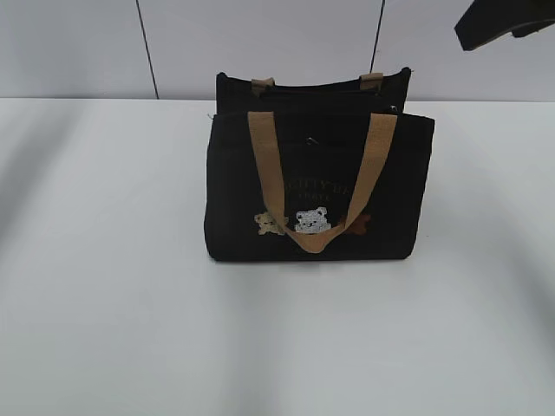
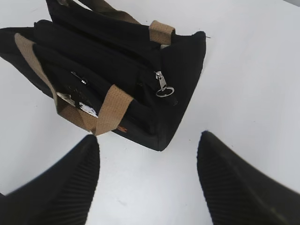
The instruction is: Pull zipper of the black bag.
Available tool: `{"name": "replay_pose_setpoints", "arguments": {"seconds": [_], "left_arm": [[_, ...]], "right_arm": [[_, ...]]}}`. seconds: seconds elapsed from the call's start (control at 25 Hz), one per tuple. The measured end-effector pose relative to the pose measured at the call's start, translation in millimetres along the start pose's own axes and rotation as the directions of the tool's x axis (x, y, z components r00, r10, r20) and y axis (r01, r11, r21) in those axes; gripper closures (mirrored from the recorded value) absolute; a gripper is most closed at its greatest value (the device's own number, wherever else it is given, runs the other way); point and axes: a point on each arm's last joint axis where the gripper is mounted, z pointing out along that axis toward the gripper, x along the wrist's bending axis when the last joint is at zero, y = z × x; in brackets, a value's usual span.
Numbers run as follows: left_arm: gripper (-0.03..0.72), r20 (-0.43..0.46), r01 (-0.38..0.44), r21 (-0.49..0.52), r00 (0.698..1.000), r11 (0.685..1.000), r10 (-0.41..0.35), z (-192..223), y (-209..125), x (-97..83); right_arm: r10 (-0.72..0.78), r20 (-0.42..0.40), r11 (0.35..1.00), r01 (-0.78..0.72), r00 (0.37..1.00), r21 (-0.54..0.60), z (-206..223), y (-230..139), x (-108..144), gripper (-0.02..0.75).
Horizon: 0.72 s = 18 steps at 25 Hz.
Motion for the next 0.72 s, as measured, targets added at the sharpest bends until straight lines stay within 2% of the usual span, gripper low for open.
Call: {"name": "replay_pose_setpoints", "arguments": {"seconds": [0.16,0.28,0.4,0.52,0.56,0.72], "left_arm": [[0.102,-0.084,0.014,0.049,0.996,0.999,-0.01,0,-19,6.8],[0.102,-0.158,0.123,0.104,0.982,0.987,-0.106,-1,-35,11.9],[0.102,-0.207,0.24,0.18,0.957,0.954,-0.202,-3,-46,12.2],[0.102,-0.188,0.242,0.301,0.963,0.922,-0.192,-7,-56,-1.2],[0.102,-0.168,0.207,0.347,0.973,0.915,-0.157,-10,-59,-7.1],[0.102,-0.085,0.138,0.488,0.99,0.862,-0.111,-31,-56,-28.2]], "right_arm": [[-0.004,0.006,1.0,0.004,1.0,0.002,0,0,-1,0.245],[-0.004,0.007,1.0,0.004,1.0,0.002,0,0,-1,0.245],[-0.005,0.007,1.0,0.005,1.0,0.004,0,0,-1,0.245],[-0.005,0.007,1.0,0.005,1.0,0.005,0,0,-1,0.245],[-0.005,0.007,1.0,0.005,1.0,0.005,0,0,-1,0.245],[0.023,0.005,1.0,-0.024,1.0,0.012,0,-1,0,0.245]]}}
